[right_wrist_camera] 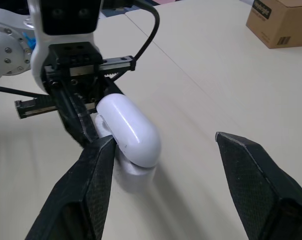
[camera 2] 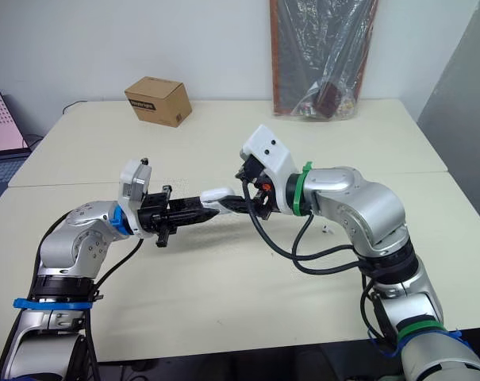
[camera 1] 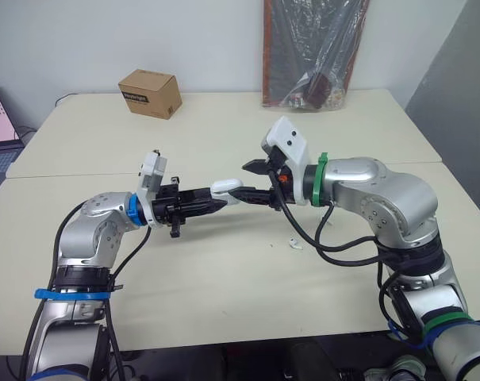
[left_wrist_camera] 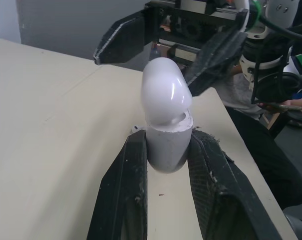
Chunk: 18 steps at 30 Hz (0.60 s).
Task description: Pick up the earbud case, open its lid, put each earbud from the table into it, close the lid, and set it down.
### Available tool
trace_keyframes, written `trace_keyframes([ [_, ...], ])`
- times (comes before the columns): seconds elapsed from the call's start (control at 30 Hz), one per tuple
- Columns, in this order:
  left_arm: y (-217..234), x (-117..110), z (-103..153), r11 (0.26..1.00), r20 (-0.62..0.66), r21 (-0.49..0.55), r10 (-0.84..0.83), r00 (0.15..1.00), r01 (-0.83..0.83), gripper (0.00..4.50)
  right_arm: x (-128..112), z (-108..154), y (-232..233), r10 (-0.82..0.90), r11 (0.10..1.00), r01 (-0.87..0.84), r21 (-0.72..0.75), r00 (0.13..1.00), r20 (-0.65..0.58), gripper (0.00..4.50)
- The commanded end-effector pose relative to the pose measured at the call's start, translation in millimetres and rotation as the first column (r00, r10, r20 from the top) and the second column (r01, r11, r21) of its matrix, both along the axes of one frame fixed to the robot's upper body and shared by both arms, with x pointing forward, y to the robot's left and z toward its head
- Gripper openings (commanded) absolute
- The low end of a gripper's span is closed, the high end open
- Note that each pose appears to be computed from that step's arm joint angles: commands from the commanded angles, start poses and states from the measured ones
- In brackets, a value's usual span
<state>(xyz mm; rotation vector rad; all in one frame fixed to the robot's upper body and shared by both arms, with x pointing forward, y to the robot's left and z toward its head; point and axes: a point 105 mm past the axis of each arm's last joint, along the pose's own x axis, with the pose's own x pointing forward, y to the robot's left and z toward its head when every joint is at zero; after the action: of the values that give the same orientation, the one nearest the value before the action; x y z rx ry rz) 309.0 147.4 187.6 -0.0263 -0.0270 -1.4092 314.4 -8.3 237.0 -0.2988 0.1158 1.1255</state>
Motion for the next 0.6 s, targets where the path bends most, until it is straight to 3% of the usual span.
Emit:
trace_keyframes([
  [0.03, -1.2, -5.6, 9.4, 1.0, 0.046, -0.014, -0.026, 0.999, 0.027, 0.8, 0.6, 19.9, -0.3, -0.004, 0.999, 0.001, 0.035, 0.998, 0.063, 3.27],
  [0.6, 1.8, -7.3, 8.2, 1.0, 0.048, -0.021, -0.009, 0.999, 0.01, 0.8, 0.4, 21.6, 1.5, 0.016, 0.999, -0.017, 0.034, 0.999, 0.033, 3.27],
])
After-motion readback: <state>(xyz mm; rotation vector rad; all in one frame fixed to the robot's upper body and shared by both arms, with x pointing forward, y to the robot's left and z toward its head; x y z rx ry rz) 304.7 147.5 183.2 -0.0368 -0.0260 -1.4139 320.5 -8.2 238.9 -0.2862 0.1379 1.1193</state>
